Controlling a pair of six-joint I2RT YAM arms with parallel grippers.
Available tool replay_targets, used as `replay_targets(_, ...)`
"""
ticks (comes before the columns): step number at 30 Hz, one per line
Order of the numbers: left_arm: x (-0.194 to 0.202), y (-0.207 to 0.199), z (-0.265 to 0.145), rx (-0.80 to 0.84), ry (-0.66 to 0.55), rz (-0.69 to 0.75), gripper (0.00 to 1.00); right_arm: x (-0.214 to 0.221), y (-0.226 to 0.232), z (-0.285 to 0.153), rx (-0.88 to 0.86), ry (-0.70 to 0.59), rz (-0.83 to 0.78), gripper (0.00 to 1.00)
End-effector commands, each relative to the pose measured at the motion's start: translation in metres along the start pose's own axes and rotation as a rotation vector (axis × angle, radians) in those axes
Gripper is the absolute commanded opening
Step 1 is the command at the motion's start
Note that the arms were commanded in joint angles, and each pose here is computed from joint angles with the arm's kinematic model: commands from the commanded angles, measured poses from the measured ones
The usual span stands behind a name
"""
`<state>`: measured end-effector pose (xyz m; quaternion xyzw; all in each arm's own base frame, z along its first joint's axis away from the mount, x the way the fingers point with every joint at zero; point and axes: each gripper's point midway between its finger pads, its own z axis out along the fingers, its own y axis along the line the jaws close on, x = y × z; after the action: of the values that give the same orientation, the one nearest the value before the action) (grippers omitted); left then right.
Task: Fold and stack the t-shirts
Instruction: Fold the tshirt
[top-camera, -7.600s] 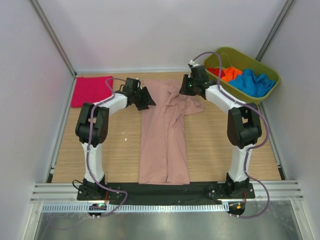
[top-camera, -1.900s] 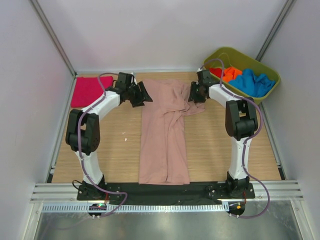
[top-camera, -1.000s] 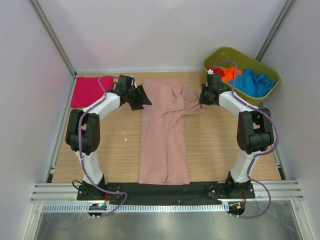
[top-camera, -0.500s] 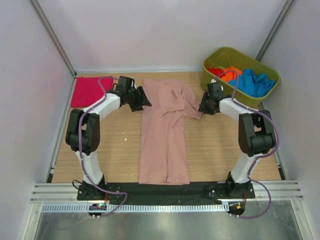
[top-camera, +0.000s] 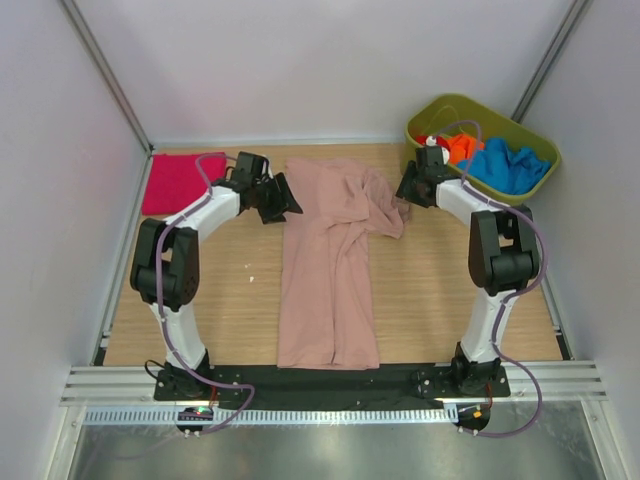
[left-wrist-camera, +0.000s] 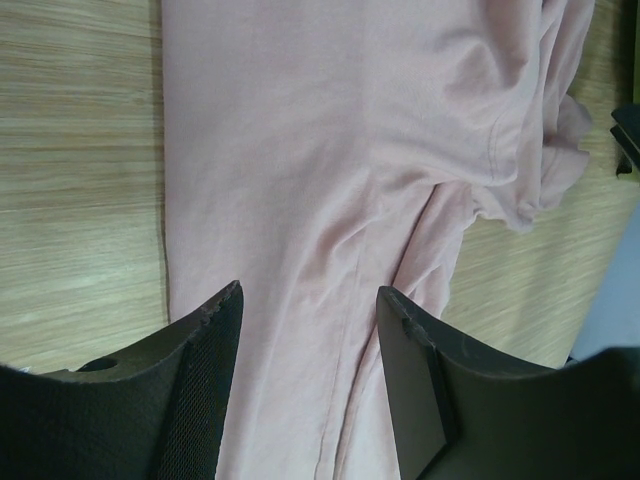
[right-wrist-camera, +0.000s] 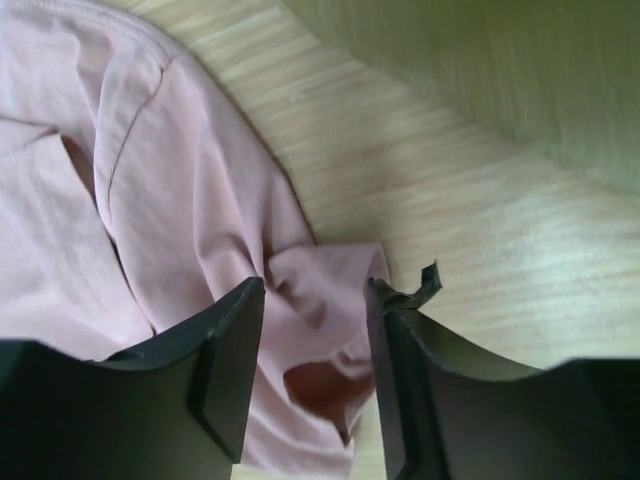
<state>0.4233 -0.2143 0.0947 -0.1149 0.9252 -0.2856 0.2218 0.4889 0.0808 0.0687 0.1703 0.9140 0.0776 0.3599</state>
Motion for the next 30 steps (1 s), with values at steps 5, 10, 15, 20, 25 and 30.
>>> replay_targets(5,-0.011,-0.017,-0.022,0.025,-0.047,0.033,0.57,0.0,0.013,0.013,-0.061,0.038,-0.039,0.45)
replay_targets(10,-0.012,-0.017,-0.022,0.027,-0.046,0.033,0.57,-0.003,0.015,0.005,-0.079,0.012,-0.073,0.45)
replay_targets(15,-0.014,-0.021,-0.025,0.037,-0.049,0.038,0.57,-0.018,0.025,-0.01,-0.139,-0.039,-0.189,0.41)
replay_targets(20,-0.014,-0.024,-0.027,0.045,-0.046,0.037,0.57,-0.029,0.026,-0.023,-0.142,-0.079,-0.267,0.47)
replay_targets(25,-0.012,-0.024,-0.028,0.049,-0.043,0.039,0.57,-0.026,0.022,-0.027,-0.118,-0.138,-0.256,0.47)
replay_targets(30,-0.01,-0.023,-0.027,0.048,-0.038,0.035,0.57,-0.02,0.005,-0.025,-0.001,-0.14,-0.068,0.38)
